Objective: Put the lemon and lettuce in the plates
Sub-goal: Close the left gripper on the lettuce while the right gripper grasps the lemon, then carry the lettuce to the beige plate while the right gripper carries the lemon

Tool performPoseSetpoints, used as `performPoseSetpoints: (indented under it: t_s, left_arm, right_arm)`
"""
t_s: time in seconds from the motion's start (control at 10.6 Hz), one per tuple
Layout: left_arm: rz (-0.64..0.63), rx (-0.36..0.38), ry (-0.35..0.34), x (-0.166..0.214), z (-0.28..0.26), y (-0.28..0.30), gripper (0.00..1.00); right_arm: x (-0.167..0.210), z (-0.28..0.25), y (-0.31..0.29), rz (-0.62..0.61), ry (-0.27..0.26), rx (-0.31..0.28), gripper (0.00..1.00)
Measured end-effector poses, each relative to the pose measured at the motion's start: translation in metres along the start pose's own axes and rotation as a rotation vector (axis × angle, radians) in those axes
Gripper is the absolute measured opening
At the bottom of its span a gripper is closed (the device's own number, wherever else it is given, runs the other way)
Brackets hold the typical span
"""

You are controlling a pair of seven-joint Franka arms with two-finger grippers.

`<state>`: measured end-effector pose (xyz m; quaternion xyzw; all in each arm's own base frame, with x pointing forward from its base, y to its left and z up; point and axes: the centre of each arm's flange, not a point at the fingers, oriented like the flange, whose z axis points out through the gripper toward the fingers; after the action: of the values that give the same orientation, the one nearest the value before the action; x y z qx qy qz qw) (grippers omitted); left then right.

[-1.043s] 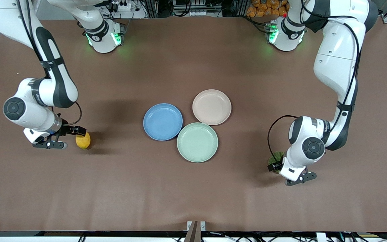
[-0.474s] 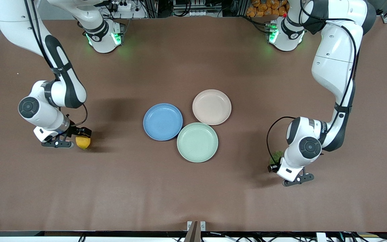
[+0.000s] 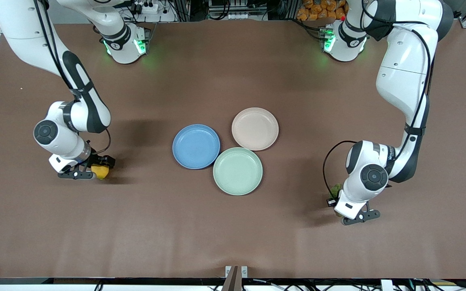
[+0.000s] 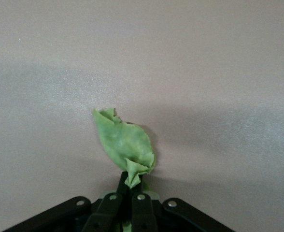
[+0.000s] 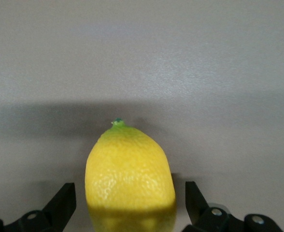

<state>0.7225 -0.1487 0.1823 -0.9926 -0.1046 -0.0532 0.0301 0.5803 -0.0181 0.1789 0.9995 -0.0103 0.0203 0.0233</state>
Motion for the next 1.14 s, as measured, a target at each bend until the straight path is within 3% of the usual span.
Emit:
performPoseSetpoints:
  t_s: [0.28,0.47,0.66,0.85,1.14]
  left_arm:
    - [0.028,-0.001,-0.004,0.001,-0.011,0.002,0.04]
    - [0.052,0.000,-0.047,-0.008,-0.032,0.017,0.04]
    - [0.072,0.004,-0.083,-0.016,-0.061,0.030,0.04]
    - [0.088,0.008,-0.110,-0.027,-0.080,0.036,0.04]
    - [0.110,-0.009,-0.154,-0.057,-0.099,0.031,0.04]
  right_arm:
    - [-0.001,0.012,0.000,-0.002,0.007,-0.004,1.00]
    - [-0.001,0.015,0.000,-0.002,0.013,-0.005,0.99]
    - [-0.001,0.014,-0.002,-0.003,0.015,-0.003,0.91]
    - [0.001,0.011,-0.004,-0.006,0.020,-0.001,0.62]
    - [0.001,0.012,-0.005,-0.008,0.005,-0.001,0.59]
